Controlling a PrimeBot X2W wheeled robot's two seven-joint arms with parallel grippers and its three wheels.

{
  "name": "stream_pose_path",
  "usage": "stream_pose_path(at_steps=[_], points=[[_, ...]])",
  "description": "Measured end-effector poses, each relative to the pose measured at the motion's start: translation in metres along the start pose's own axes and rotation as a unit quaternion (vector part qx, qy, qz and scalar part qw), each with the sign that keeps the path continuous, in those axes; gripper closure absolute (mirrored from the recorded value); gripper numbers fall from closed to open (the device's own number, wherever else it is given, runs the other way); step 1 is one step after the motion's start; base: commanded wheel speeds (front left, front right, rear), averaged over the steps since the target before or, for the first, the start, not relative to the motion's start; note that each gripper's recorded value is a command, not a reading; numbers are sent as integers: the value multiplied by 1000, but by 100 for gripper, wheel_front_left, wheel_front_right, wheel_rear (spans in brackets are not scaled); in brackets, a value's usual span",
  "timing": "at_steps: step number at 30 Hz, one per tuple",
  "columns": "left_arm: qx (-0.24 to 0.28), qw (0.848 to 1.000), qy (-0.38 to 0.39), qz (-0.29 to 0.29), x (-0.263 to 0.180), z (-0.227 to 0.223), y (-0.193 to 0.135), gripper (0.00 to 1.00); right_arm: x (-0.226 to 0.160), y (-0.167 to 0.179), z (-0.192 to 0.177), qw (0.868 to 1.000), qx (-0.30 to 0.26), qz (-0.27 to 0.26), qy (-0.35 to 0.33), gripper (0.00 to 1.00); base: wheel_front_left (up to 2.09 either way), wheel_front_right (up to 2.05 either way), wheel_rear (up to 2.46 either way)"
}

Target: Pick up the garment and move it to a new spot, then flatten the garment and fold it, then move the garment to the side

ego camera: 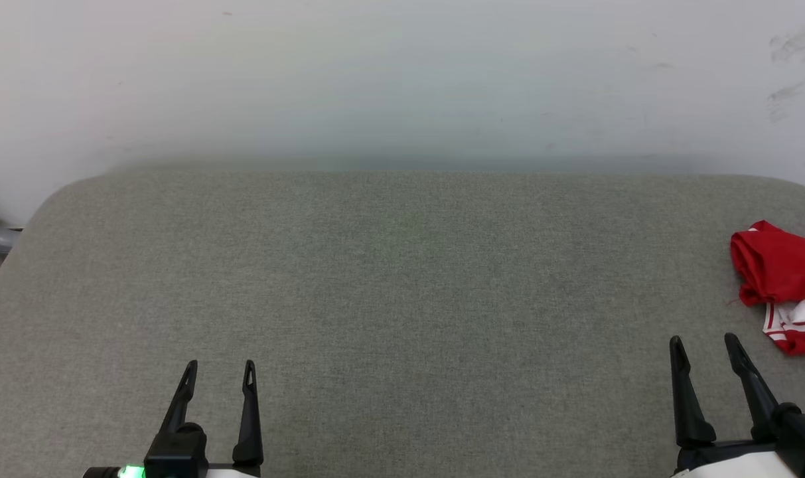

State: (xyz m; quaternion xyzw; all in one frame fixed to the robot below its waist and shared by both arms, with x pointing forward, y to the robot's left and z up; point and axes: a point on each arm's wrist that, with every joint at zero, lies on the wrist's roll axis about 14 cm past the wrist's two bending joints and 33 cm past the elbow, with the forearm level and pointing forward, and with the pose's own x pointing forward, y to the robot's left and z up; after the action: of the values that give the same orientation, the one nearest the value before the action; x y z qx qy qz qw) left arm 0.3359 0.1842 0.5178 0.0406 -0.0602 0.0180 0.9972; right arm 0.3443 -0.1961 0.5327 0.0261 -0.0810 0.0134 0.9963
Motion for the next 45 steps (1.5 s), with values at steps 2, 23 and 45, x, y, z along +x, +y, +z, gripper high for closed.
stream_pose_path(at_steps=[2, 23, 45], points=[[0, 1000, 0, 1, -1, 0, 0, 0, -3, 0, 0, 1000, 0, -1, 1, 0, 0, 0, 0], [-40, 997, 60, 1, -13, -32, 0, 100, -16, -2, -27, 998, 47, -14, 46, 100, 0, 0, 0], [-252, 961, 101, 45, 0, -44, 11, 100, -5, -9, -36, 967, 242, -57, 61, 100, 0, 0, 0]])
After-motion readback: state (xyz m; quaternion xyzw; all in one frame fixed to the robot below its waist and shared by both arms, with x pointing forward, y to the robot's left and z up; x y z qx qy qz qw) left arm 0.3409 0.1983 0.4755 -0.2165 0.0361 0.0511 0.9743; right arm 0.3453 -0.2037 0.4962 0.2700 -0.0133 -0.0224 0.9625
